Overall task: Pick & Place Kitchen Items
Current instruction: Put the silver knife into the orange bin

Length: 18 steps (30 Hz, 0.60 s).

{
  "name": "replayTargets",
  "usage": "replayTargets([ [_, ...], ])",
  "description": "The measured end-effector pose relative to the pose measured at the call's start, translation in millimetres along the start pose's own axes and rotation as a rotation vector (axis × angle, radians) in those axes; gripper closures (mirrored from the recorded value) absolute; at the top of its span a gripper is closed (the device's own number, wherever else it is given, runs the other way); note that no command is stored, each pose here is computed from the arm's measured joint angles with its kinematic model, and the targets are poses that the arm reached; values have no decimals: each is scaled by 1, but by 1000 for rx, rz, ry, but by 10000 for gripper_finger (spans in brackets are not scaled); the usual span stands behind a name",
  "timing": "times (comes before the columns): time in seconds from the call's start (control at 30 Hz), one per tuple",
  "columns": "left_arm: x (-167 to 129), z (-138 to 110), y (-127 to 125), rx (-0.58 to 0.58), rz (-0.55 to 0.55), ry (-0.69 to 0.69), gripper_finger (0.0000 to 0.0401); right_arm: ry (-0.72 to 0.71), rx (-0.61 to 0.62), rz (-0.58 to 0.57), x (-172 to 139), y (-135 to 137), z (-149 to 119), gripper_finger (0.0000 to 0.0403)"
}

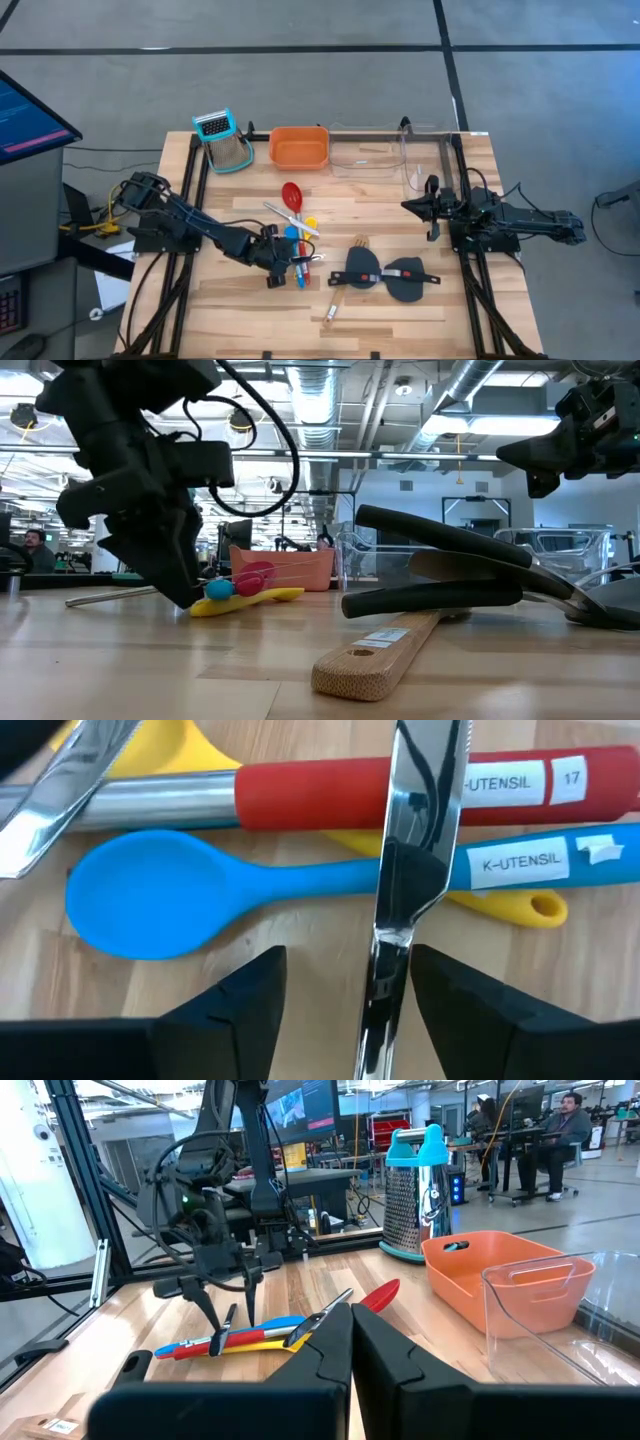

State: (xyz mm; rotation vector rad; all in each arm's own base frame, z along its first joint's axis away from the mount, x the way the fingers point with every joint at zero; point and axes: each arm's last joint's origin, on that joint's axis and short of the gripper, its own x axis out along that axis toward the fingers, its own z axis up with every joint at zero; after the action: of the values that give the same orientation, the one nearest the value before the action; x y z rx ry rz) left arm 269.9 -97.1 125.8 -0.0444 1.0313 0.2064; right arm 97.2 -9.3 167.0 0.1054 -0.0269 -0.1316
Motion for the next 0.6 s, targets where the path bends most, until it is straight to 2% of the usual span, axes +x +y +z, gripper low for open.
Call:
replayTargets([
  [0.27, 3, 0, -1, -6, -4, -4, 226, 0, 0, 1, 0, 0, 0, 403],
  [0.6, 6, 1, -3, -39, -11, -19, 304, 0, 0, 0, 0, 0, 0, 403],
])
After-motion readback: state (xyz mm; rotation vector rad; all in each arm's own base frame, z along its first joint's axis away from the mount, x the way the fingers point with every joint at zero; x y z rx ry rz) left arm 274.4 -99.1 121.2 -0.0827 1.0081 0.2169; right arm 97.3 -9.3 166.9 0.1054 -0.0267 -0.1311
